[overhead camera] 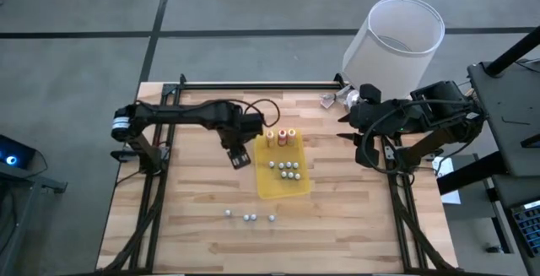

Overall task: Pick & Place food coloring
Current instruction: Put the large green food coloring bottle into the bin

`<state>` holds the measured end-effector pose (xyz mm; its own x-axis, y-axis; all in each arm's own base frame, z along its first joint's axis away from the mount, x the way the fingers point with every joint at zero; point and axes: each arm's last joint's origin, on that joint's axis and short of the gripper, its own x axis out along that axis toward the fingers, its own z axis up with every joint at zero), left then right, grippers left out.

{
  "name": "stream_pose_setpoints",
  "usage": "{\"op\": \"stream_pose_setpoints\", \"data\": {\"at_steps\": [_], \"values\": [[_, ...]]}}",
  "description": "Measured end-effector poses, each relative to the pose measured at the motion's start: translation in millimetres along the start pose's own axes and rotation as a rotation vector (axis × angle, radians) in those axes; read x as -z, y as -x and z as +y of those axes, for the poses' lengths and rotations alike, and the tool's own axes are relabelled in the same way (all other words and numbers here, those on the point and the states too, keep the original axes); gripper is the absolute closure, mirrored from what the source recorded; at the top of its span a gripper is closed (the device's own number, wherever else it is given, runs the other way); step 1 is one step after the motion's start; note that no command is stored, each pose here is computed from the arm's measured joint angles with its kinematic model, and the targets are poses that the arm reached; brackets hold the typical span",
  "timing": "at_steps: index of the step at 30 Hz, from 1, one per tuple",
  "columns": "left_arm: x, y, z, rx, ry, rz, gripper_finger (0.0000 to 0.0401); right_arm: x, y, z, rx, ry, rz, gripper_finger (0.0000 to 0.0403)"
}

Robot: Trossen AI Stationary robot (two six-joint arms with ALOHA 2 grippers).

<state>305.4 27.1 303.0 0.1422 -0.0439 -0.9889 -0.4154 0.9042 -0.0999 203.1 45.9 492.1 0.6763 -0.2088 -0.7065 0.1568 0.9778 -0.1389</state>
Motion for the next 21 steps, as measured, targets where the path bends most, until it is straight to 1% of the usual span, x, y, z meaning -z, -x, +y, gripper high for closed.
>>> {"op": "stream_pose_setpoints", "data": {"at_steps": [4,12,18,21], "values": [[-9,8,2,-0.010,-0.017,-0.022,0.0304,0,0,0,0.000,0.002,0.000,0.0236],[-36,14,10,-0.036,-0.036,-0.067,0.0304,0,0,0,0.000,0.002,0.000,0.0236],[-56,12,19,-0.059,-0.047,-0.067,0.0304,0,0,0,0.000,-0.003,0.000,0.0236],[-63,6,20,-0.070,-0.064,-0.036,0.0304,0,0,0,0.000,-0.004,0.000,0.0236]]}}
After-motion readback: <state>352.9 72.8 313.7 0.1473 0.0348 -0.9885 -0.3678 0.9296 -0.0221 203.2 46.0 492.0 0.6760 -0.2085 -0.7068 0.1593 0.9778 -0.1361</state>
